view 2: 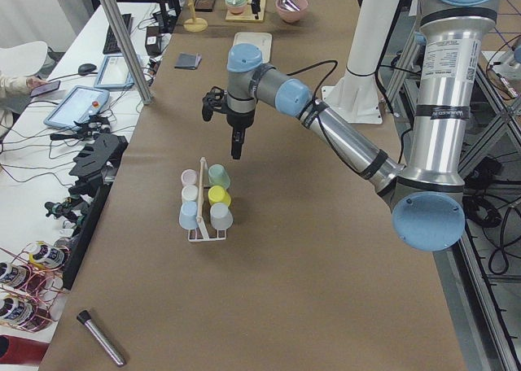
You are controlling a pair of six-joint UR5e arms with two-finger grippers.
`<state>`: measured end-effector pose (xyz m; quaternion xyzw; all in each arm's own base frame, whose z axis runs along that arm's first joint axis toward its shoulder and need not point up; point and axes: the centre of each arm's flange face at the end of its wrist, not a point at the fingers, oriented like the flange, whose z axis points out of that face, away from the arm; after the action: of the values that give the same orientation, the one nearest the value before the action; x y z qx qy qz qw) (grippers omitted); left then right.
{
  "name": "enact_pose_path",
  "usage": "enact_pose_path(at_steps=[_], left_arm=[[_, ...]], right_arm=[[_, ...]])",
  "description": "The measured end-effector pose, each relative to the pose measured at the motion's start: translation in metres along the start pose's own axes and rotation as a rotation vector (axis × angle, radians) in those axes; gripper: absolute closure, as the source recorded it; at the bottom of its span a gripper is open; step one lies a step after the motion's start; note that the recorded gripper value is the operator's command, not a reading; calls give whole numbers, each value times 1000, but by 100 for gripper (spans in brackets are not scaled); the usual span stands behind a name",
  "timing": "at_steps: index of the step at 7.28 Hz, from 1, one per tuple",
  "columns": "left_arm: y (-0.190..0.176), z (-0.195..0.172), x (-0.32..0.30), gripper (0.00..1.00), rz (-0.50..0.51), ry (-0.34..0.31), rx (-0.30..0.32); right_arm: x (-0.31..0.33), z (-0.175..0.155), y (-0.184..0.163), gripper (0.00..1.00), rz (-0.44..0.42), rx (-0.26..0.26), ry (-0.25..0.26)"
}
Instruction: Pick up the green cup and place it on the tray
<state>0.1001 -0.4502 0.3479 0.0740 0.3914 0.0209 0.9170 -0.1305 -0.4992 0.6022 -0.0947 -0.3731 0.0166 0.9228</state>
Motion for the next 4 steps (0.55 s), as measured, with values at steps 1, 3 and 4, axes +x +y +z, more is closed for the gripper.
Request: enact_pose_path(at_steps=[1,3,4], left_arm=[[5,19,43,2,108,0,-20],[23,60,101,2,438,-64,25],[33,82,120,2,651,-139,48]], right_arm=[[3,10,-5,11,-2,-3,1],[-1,28,-14,15,-10,-3,2],[-9,36,-17,17,-14,-6,13]])
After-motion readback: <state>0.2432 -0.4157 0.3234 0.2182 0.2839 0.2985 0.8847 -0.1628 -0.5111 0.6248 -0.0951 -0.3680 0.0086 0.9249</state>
